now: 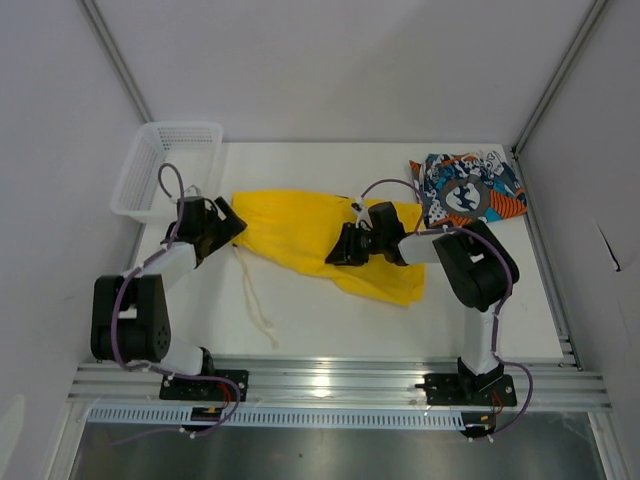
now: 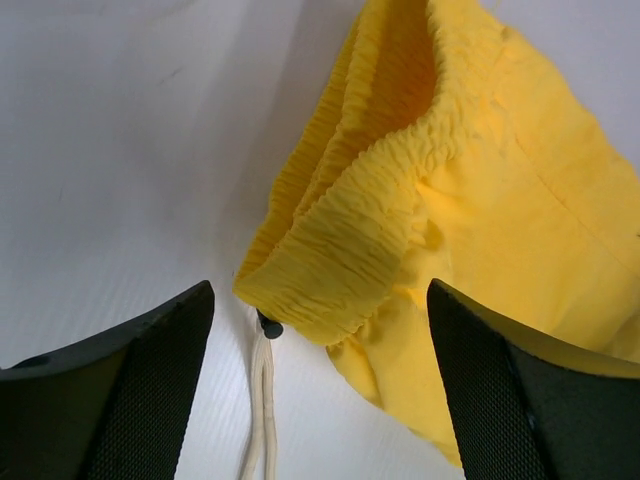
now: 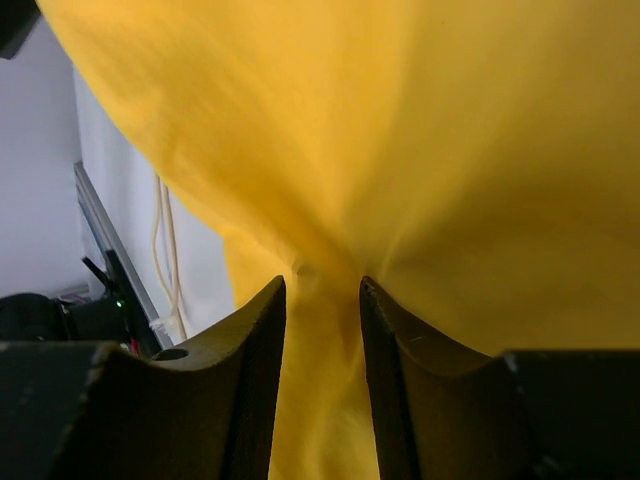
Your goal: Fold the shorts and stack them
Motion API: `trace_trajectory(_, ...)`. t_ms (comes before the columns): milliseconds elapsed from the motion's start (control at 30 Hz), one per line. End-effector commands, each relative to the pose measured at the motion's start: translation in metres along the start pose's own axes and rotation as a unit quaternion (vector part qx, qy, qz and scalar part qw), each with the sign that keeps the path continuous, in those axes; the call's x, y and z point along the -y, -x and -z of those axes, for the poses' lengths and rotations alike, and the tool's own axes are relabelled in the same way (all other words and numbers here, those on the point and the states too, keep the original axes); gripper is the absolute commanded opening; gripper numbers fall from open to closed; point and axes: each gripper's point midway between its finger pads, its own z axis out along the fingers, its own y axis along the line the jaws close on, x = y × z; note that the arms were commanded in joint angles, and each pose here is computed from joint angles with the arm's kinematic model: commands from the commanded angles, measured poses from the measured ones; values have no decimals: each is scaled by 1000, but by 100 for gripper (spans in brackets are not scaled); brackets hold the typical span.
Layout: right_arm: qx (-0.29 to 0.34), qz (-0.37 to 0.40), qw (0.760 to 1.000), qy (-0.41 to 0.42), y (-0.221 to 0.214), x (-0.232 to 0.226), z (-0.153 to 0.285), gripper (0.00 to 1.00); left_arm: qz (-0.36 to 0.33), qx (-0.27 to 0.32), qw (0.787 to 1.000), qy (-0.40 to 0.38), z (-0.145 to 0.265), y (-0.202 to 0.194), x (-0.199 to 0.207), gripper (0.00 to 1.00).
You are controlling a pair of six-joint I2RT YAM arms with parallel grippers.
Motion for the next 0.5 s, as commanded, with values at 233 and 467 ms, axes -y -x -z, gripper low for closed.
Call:
trace_trajectory(233, -118, 14, 977, -179, -88, 62, 80, 41, 7, 59, 998, -28, 104, -2, 6, 96)
trace_trajectory(467, -25, 58, 979, -195, -32, 17, 99, 52, 25, 10, 998, -54, 102, -49, -4, 97)
